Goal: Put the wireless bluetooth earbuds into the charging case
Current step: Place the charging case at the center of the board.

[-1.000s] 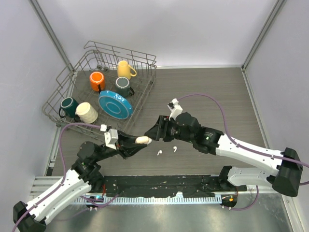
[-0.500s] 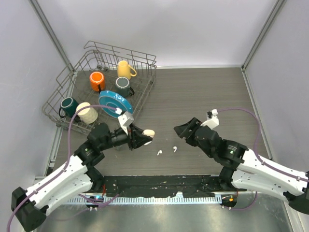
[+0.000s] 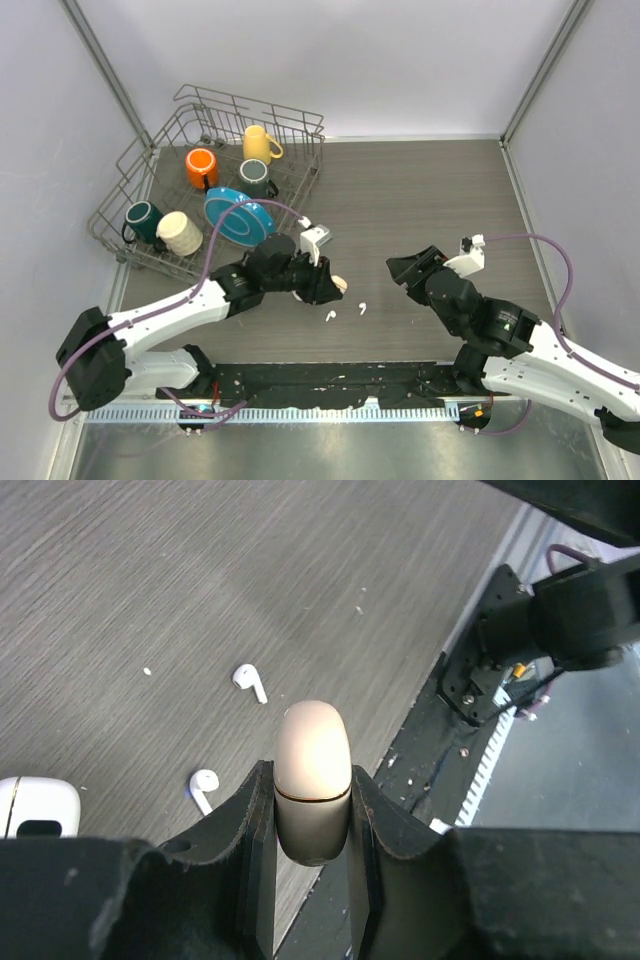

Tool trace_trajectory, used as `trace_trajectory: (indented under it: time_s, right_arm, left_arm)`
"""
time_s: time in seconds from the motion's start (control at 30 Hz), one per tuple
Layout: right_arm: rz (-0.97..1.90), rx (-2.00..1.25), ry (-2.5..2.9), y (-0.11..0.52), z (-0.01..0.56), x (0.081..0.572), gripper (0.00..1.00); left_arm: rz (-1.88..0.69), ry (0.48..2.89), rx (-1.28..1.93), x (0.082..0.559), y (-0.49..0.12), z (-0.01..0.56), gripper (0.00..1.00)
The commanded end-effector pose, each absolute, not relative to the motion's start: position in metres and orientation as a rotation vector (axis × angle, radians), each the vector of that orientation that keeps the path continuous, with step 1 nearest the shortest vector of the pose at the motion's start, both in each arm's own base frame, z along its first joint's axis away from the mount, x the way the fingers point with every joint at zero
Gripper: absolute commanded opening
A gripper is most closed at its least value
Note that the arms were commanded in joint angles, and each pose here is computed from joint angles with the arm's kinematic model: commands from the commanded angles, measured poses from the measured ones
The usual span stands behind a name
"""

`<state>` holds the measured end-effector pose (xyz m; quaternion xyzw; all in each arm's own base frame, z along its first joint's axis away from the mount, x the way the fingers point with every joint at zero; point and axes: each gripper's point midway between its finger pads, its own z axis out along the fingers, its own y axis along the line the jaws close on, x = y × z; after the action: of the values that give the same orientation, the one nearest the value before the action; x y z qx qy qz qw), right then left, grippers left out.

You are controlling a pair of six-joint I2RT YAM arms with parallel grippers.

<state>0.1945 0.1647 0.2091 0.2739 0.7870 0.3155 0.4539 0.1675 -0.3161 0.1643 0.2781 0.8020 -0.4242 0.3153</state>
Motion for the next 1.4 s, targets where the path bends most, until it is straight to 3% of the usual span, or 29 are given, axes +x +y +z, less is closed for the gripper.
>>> trace_trajectory:
  time_s: [0.0,0.57,1.37]
  right_arm:
    - [0.773,0.716,1.884,0.155,0.225,0.198,0.63]
    - [0.789,0.698,1.895,0.151,0.230,0.192,0.63]
    - [0.800,0.706,1.881,0.142,0.230,0.187,0.63]
  left_arm:
    - [-1.061,2.179,0.611,0.188,-0.329,0.158,0.00]
    - [-1.013,2.346,0.461,0.220,-0.370,0.096,0.00]
    - [-0.839,2.538,0.425,0.218,-0.376,0.031,0.12]
